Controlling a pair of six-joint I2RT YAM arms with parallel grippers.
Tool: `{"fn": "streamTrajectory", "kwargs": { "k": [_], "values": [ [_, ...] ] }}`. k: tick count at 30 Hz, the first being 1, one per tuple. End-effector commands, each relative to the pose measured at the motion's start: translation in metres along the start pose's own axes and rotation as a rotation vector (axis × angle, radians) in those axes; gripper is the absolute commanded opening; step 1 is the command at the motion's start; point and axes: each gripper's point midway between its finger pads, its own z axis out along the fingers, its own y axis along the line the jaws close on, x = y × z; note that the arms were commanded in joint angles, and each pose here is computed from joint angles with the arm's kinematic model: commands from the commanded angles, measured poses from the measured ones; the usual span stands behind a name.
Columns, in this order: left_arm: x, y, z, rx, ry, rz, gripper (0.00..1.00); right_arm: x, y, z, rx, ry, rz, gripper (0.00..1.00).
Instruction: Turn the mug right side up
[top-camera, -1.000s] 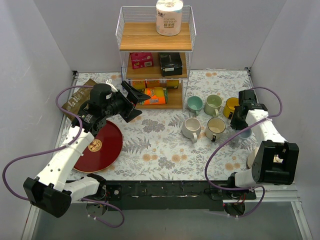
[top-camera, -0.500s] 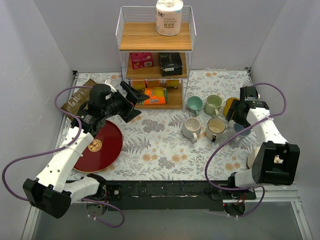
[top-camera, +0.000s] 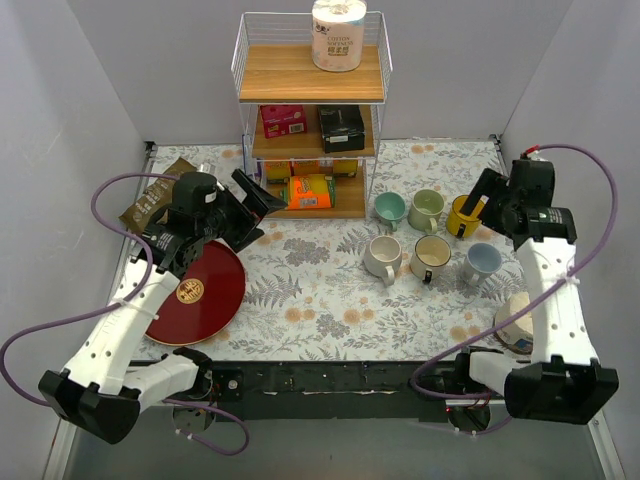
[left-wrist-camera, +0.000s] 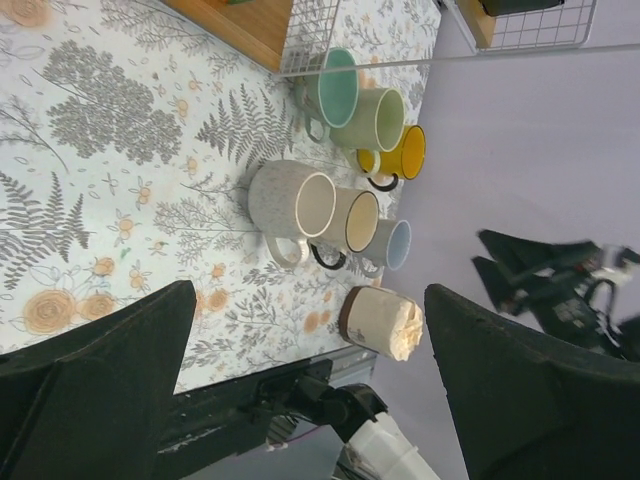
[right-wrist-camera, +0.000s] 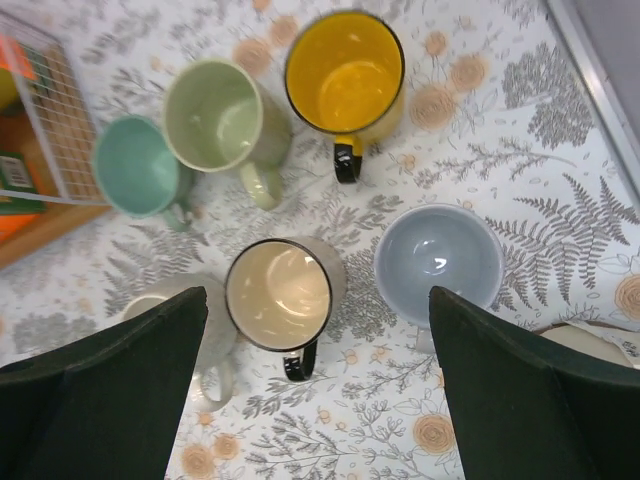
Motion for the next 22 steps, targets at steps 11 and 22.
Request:
{"fn": "streamTrajectory", "kwargs": {
  "k": [11,22],
  "values": [
    [-0.023,-0.003,-0.026,-0.065,-0.100,0.135,0.98,-0.086,-0.007,-0.183,-0.052,-0.438,0.070,0.99],
    [-0.033,-0.008,-0.025,-0.077,-0.131,0.165,0.98,-0.097,-0.005,-0.209,-0.082,-0.507,0.083,0.99]
  ]
}}
